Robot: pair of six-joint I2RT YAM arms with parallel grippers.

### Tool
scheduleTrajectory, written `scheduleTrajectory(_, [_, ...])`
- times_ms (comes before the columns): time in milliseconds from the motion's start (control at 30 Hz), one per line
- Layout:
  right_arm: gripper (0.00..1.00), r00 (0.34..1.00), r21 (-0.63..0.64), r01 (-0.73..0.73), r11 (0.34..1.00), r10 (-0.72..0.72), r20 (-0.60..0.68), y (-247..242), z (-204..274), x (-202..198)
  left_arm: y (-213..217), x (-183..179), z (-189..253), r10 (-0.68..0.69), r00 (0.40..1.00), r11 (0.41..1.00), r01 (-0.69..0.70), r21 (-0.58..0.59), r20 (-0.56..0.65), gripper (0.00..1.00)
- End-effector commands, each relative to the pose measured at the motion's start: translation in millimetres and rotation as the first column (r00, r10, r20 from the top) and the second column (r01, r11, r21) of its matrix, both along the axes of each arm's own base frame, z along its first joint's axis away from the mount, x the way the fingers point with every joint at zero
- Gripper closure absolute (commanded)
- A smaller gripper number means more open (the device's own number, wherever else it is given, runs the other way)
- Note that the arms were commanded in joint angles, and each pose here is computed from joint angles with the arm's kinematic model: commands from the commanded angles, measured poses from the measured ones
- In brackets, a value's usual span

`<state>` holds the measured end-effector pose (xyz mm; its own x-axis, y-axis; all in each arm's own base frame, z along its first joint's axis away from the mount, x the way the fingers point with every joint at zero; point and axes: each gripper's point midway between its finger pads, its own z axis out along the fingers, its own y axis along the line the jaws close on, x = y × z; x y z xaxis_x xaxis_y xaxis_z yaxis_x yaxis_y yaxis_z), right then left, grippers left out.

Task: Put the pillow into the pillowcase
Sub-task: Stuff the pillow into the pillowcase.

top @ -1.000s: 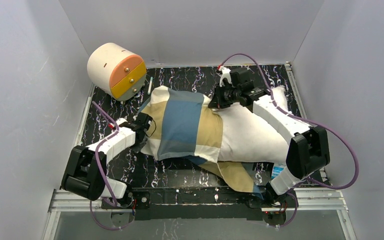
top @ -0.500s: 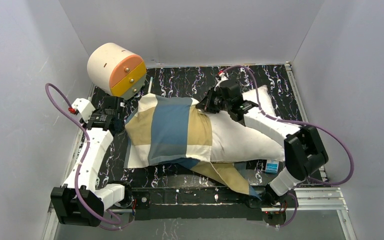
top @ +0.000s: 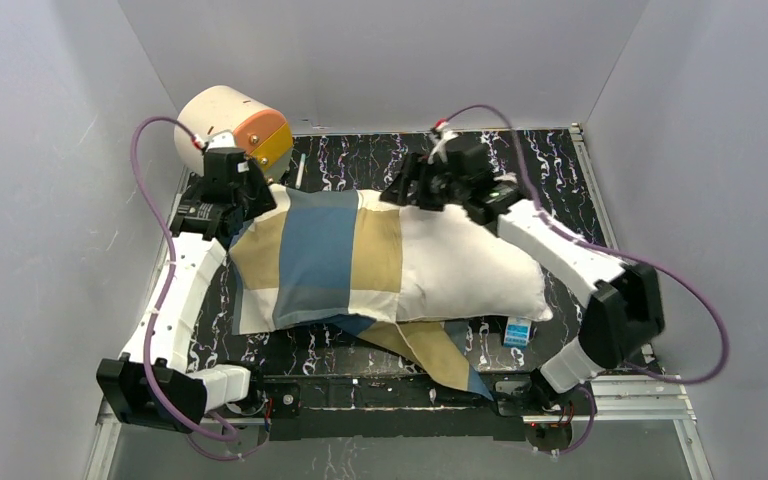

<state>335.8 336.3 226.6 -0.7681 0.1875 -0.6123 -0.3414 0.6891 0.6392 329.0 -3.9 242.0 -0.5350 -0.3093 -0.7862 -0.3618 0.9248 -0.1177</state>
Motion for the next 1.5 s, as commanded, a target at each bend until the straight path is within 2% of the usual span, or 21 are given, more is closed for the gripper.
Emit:
scheduleTrajectory(0, [0.11, 0.996, -0.042, -0.029, 0.999, 0.032, 0.083, -79.4, 40.9, -4.4, -86.1, 11.5, 20.8, -0.373, 0.927, 0.921, 0.374, -0.106, 0.032, 0.42])
scheduleTrajectory(67, [0.06, 0.996, -0.055, 0.017, 0.998, -0.012, 0.090, -113.1, 46.0, -0.2, -115.8, 12.3, 24.3, -0.434, 0.901, 0.898, 0.434, -0.074, 0.017, 0.38])
scheduleTrajectory(233, [0.05, 0.989, -0.182, 0.148, 0.972, -0.143, 0.041, -198.6, 15.1, 15.2, -185.8, 18.4, 33.0, -0.537, 0.843, 0.844, 0.537, -0.014, -0.022, 0.35])
scheduleTrajectory(367, [0.05, 0.974, -0.143, 0.201, 0.969, -0.213, -0.075, -247.0, -10.9, 19.8, -226.2, 34.3, 16.5, -0.566, 0.819, 0.819, 0.572, 0.055, -0.090, 0.34])
scheduleTrajectory(467, [0.06, 0.960, -0.118, 0.213, 0.970, -0.230, -0.159, -253.8, -31.1, 17.3, -254.1, 49.9, -1.8, -0.576, 0.806, 0.802, 0.590, 0.095, -0.138, 0.31])
scheduleTrajectory(533, [0.09, 0.943, -0.148, 0.234, 0.961, -0.262, -0.207, -258.6, -46.3, 13.0, -269.9, 62.9, -7.9, -0.567, 0.809, 0.797, 0.587, 0.145, -0.156, 0.25])
scheduleTrajectory(700, [0.20, 0.939, -0.021, 0.216, 0.976, -0.213, -0.270, -236.8, -61.3, -15.5, -261.0, 93.1, -62.2, -0.431, 0.843, 0.795, 0.524, 0.306, -0.323, 0.24])
scheduleTrajectory(733, [0.22, 0.938, -0.004, 0.213, 0.977, -0.205, -0.278, -233.5, -63.2, -22.2, -258.3, 94.5, -72.1, -0.412, 0.837, 0.788, 0.526, 0.321, -0.360, 0.27])
scheduleTrajectory(767, [0.24, 0.941, 0.017, 0.202, 0.979, -0.190, -0.279, -229.5, -62.4, -29.8, -258.8, 95.0, -78.5, -0.405, 0.830, 0.783, 0.532, 0.323, -0.384, 0.35])
scheduleTrajectory(867, [0.30, 0.942, 0.047, 0.185, 0.982, -0.163, -0.292, -223.5, -63.6, -51.5, -262.8, 95.8, -75.0, -0.409, 0.831, 0.794, 0.528, 0.303, -0.376, 0.76])
scheduleTrajectory(933, [0.46, 0.943, 0.065, 0.191, 0.979, -0.164, -0.290, -220.7, -60.7, -62.7, -275.2, 97.9, -56.7, -0.448, 0.839, 0.814, 0.526, 0.247, -0.309, 0.92])
scheduleTrajectory(967, [0.59, 0.944, 0.083, 0.190, 0.978, -0.159, -0.290, -217.9, -60.1, -70.0, -281.9, 99.0, -43.6, -0.463, 0.846, 0.829, 0.519, 0.207, -0.265, 0.98])
scheduleTrajectory(1000, [0.67, 0.947, 0.098, 0.189, 0.977, -0.155, -0.280, -214.9, -56.3, -75.3, -290.4, 100.5, -26.3, -0.481, 0.851, 0.841, 0.516, 0.165, -0.211, 1.00])
scheduleTrajectory(1033, [0.70, 0.950, 0.101, 0.188, 0.977, -0.155, -0.270, -213.3, -53.6, -81.1, -298.0, 100.6, -7.9, -0.496, 0.854, 0.849, 0.514, 0.121, -0.156, 1.00])
scheduleTrajectory(1167, [0.70, 0.957, 0.040, 0.211, 0.977, -0.198, -0.212, -221.2, -38.9, -101.0, -315.1, 96.4, 59.1, -0.487, 0.870, 0.870, 0.491, -0.053, 0.075, 1.00])
scheduleTrajectory(1233, [0.72, 0.961, 0.054, 0.203, 0.978, -0.188, -0.204, -218.7, -31.6, -109.9, -319.0, 91.8, 78.6, -0.462, 0.872, 0.865, 0.483, -0.135, 0.162, 1.00])
scheduleTrajectory(1333, [0.74, 0.957, 0.092, 0.192, 0.977, -0.166, -0.239, -211.3, -41.7, -122.7, -325.4, 85.7, 88.4, -0.446, 0.868, 0.845, 0.489, -0.217, 0.220, 1.00])
scheduleTrajectory(1467, [0.79, 0.950, 0.136, 0.182, 0.974, -0.139, -0.279, -199.0, -58.2, -138.0, -346.5, 65.7, 82.8, -0.484, 0.840, 0.791, 0.539, -0.290, 0.243, 1.00])
